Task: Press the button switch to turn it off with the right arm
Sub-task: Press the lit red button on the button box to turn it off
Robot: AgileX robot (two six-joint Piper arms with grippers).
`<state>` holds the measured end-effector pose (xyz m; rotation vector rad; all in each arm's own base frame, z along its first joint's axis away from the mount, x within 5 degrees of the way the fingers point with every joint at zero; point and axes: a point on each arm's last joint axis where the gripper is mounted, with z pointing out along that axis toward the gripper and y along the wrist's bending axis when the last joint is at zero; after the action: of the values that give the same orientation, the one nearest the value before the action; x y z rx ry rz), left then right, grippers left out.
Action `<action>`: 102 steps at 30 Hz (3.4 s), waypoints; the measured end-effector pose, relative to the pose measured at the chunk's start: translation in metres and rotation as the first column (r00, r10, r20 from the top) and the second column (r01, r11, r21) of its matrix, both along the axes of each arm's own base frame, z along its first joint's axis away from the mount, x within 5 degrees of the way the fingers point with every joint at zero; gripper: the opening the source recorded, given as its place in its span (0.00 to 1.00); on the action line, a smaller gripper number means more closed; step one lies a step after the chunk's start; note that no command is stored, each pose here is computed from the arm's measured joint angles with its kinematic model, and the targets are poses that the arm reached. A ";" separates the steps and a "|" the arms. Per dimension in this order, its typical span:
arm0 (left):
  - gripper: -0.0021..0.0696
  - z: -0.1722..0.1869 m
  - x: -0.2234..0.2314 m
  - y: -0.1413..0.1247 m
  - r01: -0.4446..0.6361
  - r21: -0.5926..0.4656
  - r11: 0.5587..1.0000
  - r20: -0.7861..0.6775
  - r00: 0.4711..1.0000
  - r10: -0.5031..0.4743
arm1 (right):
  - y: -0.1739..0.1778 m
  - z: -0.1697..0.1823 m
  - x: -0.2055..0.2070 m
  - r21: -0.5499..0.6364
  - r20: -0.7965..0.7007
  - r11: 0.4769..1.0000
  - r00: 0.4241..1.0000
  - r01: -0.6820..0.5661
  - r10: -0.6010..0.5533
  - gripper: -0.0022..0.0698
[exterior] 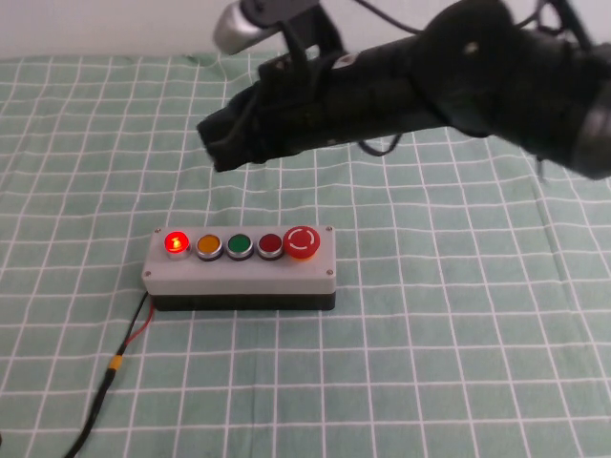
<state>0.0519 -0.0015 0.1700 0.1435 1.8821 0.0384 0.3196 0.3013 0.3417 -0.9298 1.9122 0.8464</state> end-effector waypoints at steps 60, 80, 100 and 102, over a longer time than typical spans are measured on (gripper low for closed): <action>0.02 0.000 0.000 0.000 0.000 0.000 1.000 0.000 1.000 0.000 | -0.268 0.103 -0.267 0.170 0.389 0.906 0.818 0.388 -0.424 0.01; 0.02 0.000 0.000 0.000 0.000 0.000 1.000 0.000 1.000 0.000 | -0.333 0.016 -0.347 0.144 0.257 0.915 0.879 0.377 -0.403 0.01; 0.02 0.000 0.000 0.000 0.000 0.000 1.000 0.000 1.000 0.000 | -0.292 -0.088 -0.277 0.377 0.320 0.625 0.536 0.684 -0.781 0.01; 0.02 0.000 0.000 0.000 0.000 0.000 1.000 0.000 1.000 0.000 | -0.293 -0.104 -0.271 0.383 0.313 0.589 0.500 0.711 -0.807 0.01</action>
<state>0.0519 -0.0015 0.1700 0.1435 1.8821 0.0384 0.0482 0.0080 0.2373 -0.0418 1.5160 0.2165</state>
